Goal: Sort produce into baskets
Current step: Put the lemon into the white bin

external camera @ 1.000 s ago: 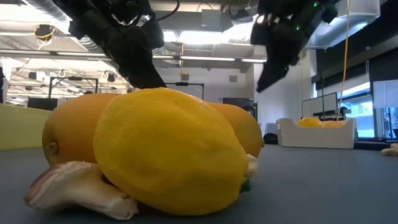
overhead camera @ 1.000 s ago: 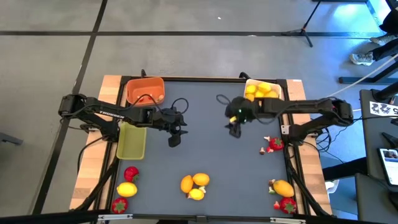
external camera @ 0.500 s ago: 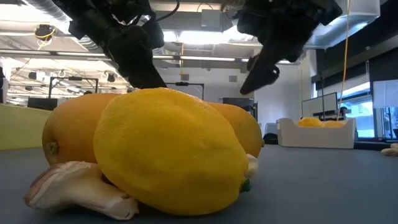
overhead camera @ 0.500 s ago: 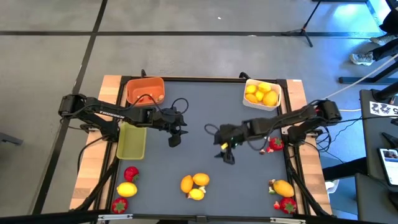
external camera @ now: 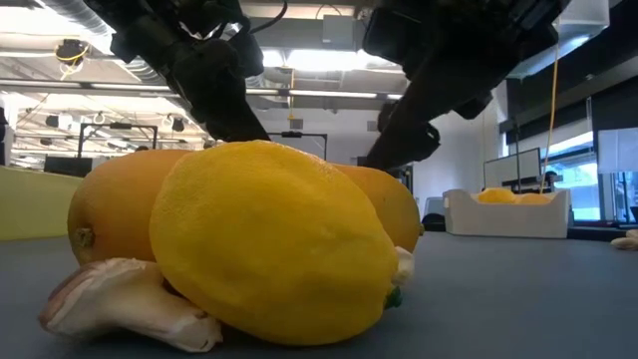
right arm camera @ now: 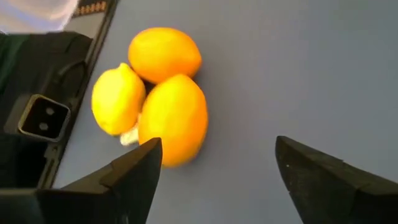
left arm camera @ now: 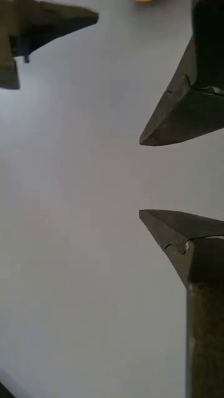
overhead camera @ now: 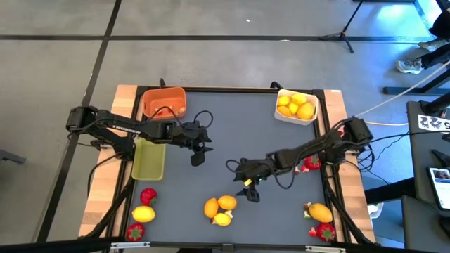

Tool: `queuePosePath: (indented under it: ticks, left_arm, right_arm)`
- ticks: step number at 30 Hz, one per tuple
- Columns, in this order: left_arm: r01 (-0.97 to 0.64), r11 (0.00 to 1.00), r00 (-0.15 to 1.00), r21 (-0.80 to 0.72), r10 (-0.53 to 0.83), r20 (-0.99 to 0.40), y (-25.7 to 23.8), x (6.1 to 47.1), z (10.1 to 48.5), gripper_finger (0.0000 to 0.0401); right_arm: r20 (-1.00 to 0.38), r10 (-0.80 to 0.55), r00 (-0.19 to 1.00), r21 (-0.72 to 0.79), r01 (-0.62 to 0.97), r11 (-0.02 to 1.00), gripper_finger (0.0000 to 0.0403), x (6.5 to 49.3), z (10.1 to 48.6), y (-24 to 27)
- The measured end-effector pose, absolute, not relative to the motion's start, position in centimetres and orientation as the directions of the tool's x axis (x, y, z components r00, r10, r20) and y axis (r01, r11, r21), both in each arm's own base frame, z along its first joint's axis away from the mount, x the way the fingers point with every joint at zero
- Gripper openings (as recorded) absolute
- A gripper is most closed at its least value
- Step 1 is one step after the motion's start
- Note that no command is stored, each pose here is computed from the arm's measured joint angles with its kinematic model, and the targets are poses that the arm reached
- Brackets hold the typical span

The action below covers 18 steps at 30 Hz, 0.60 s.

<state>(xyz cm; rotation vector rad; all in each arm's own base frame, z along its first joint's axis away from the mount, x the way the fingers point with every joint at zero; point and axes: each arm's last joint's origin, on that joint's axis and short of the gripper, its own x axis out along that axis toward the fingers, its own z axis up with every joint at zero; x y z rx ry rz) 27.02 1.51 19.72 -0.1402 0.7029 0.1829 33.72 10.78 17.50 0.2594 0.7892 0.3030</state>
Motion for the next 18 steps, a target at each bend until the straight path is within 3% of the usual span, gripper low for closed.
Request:
queuePosePath:
  ticks: [18]
  left_arm:
    - [-0.141, 0.984, 0.795, -0.112, 0.045, -0.605, -1.3, 27.4, 20.2, 0.0173]
  right_arm:
    - [-0.615, 0.35, 0.706, 0.389, -0.114, 0.914, 0.0303, 34.4, 17.4, 10.3]
